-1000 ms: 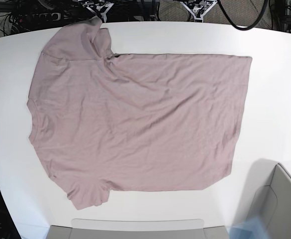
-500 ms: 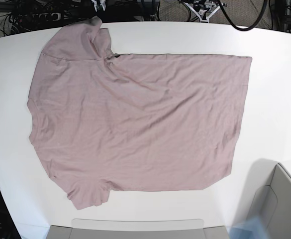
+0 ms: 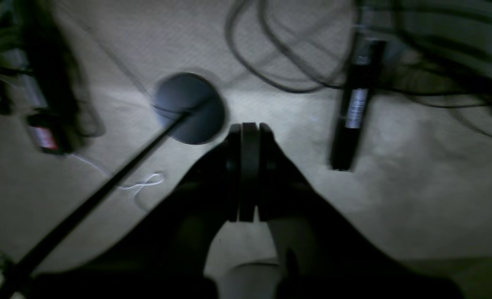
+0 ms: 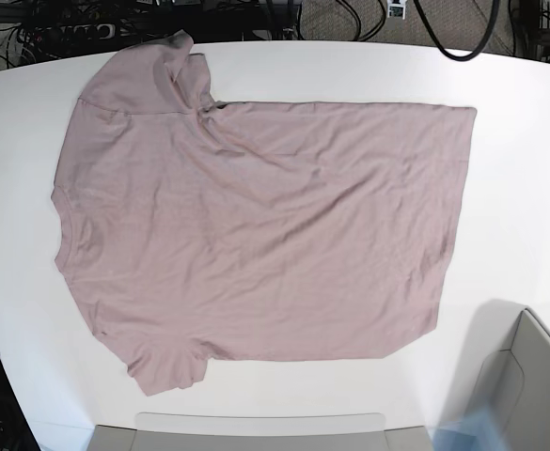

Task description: Fold the T-shirt properly

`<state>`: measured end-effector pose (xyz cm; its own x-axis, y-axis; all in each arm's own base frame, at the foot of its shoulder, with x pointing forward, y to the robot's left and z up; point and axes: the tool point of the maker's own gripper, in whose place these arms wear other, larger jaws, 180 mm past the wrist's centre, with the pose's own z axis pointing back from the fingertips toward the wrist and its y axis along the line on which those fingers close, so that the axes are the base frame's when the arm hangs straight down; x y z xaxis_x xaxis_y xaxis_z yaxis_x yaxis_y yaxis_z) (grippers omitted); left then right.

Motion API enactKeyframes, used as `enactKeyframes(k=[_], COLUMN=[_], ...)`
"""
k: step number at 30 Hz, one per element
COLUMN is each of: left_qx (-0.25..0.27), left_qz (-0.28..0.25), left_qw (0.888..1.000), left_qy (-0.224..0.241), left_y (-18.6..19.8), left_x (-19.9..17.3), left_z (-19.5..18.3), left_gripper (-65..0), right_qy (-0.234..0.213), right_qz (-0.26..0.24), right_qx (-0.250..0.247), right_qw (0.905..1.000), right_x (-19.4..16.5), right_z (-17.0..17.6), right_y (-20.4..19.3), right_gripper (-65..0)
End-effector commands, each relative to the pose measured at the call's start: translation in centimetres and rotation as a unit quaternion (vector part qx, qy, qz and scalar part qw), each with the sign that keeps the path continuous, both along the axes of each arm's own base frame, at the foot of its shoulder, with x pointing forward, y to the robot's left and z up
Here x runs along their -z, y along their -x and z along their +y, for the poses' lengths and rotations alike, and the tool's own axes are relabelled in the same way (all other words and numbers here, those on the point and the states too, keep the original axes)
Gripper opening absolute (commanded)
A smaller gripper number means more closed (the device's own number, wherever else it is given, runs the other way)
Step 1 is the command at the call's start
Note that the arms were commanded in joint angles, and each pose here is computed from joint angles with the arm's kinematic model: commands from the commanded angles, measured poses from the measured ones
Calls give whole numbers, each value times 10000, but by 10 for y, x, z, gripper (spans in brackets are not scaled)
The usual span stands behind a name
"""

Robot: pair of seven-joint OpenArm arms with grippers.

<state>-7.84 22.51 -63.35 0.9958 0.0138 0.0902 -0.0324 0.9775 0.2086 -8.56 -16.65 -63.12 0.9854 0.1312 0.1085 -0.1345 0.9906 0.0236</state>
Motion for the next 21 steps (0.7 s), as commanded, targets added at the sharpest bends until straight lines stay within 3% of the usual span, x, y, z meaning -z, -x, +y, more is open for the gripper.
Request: enactKeyframes(k=[1,9,21], left_qx=[55,257,140], left_qz=[-93,-147,-612], left_qw=[9999,9994,9963], left_qy=[-93,-171,-581], left_y=[2,29,3], left_x=[-5,-38,-115], left_z=[10,19,49], left_gripper=[-648,-648,-647], right_qy=[-73,-26,-260], right_qz=[44,-338,-866], right_qx=[0,-311,-758], right_qw=[10000,9989,9930], right_x=[-5,-40,-106], right_z=[5,-16,-13], right_y=[14,21,23], right_gripper=[-649,-649,-649])
